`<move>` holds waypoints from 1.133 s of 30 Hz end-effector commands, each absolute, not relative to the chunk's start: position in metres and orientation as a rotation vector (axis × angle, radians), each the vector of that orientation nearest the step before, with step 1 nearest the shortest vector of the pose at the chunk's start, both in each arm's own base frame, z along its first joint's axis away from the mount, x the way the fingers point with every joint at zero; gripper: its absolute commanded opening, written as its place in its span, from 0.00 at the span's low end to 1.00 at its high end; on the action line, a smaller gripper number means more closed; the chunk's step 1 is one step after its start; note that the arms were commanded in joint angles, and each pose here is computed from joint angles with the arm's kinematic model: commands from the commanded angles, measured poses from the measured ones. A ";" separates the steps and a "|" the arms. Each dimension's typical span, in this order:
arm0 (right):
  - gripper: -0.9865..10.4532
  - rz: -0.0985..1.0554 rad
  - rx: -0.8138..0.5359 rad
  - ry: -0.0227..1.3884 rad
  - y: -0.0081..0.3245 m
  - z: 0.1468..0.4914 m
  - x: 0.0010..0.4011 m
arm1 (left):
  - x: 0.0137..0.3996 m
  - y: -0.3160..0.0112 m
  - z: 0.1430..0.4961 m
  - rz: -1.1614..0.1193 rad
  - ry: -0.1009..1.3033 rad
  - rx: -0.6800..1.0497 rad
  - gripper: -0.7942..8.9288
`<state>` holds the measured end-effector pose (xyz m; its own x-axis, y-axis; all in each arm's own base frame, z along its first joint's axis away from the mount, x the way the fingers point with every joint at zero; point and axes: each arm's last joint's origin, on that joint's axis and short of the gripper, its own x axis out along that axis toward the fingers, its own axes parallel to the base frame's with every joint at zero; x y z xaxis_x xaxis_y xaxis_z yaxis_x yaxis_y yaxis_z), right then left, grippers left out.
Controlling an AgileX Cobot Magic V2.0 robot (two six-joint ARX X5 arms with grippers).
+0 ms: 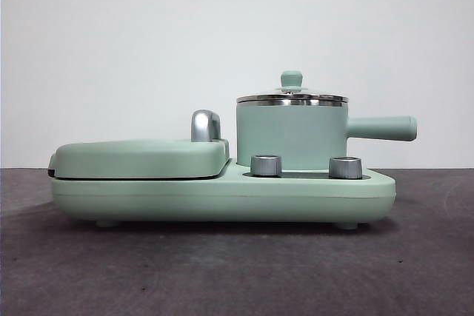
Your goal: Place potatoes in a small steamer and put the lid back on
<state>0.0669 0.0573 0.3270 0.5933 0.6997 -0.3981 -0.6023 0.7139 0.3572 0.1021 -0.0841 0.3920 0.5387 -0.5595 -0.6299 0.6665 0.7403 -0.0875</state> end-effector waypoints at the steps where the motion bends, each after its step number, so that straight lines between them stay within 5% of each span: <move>1: 0.45 0.786 0.157 0.508 0.058 0.331 0.067 | 0.089 -0.075 0.385 -0.740 0.653 0.136 0.68; 6: 0.45 0.796 0.126 0.483 0.058 0.332 0.067 | 0.077 -0.066 0.373 -0.725 0.617 0.057 0.60; 7: 0.43 0.800 0.116 0.478 0.058 0.332 0.067 | 0.076 -0.065 0.372 -0.727 0.610 0.056 0.43; 9: 0.22 0.808 0.100 0.474 0.059 0.332 0.067 | 0.075 -0.064 0.372 -0.729 0.603 0.066 0.07; 10: 0.08 0.813 0.090 0.473 0.059 0.331 0.067 | 0.076 -0.064 0.373 -0.729 0.595 0.060 0.12; 29: 0.10 0.803 0.097 0.470 0.058 0.332 0.067 | 0.077 -0.061 0.368 -0.682 0.585 0.008 0.09; 34: 0.10 0.803 0.097 0.470 0.058 0.332 0.067 | 0.083 -0.045 0.335 -0.580 0.446 -0.087 0.09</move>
